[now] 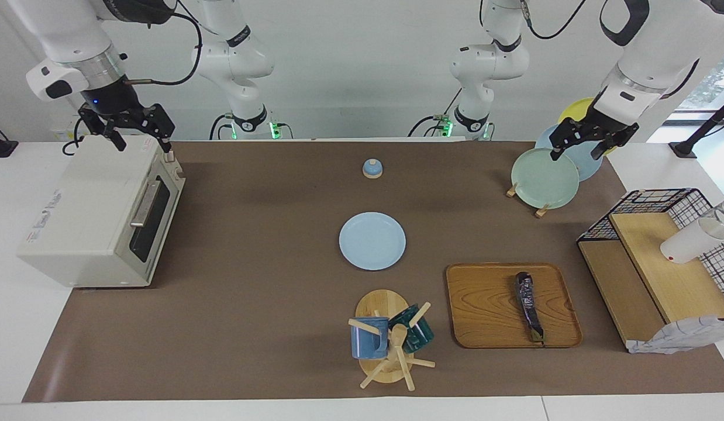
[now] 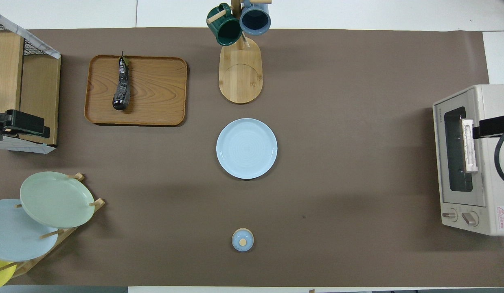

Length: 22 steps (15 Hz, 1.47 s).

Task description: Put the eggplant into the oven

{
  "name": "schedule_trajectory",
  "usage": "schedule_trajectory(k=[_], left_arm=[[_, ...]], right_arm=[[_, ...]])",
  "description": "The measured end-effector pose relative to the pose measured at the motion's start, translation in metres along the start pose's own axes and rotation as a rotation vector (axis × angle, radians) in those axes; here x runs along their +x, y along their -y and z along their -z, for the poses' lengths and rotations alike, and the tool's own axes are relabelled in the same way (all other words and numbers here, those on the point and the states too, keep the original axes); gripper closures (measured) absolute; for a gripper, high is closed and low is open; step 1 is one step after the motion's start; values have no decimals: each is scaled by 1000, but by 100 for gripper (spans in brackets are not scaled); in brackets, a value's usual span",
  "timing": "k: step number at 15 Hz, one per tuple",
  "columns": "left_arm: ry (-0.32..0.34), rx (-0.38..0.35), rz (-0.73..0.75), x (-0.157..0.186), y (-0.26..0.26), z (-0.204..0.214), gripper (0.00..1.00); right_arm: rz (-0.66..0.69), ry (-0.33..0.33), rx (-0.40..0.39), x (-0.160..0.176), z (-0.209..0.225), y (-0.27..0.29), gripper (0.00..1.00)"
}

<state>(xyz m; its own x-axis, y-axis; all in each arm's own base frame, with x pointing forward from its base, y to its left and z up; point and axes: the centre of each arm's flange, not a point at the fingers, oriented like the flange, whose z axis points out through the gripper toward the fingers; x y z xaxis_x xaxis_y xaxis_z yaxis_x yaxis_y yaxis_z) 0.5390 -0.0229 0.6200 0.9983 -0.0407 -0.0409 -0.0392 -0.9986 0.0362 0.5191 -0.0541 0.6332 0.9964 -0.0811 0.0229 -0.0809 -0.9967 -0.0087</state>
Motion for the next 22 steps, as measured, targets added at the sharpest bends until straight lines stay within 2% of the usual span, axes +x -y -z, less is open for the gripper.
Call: schedule_trajectory(k=[9, 10, 11, 12, 14, 15, 18, 20, 21, 22], left_arm=[[-5, 1, 2, 1, 1, 0, 0], [-5, 1, 2, 1, 1, 1, 0], [-6, 1, 2, 1, 1, 1, 0], [-6, 1, 2, 1, 1, 1, 0], [-10, 1, 2, 1, 1, 1, 0], [-17, 1, 2, 2, 1, 1, 0], [-71, 1, 4, 10, 1, 3, 0], [-83, 1, 8, 15, 2, -1, 0], [-79, 1, 8, 18, 2, -6, 0], [-70, 1, 6, 22, 1, -13, 0]], right_arm=[[15, 0, 0, 0, 0, 6, 0], [27, 0, 0, 0, 0, 6, 5], [38, 0, 0, 0, 0, 6, 5], [45, -1, 0, 0, 0, 6, 10], [43, -5, 0, 1, -4, 4, 32], [38, -6, 1, 0, -10, 1, 46], [14, -1, 4, -3, -32, -13, 75], [-13, 12, 3, -4, -55, -24, 95], [-22, 16, -12, -5, -67, -30, 99], [-24, 18, -43, -5, -76, -33, 99]])
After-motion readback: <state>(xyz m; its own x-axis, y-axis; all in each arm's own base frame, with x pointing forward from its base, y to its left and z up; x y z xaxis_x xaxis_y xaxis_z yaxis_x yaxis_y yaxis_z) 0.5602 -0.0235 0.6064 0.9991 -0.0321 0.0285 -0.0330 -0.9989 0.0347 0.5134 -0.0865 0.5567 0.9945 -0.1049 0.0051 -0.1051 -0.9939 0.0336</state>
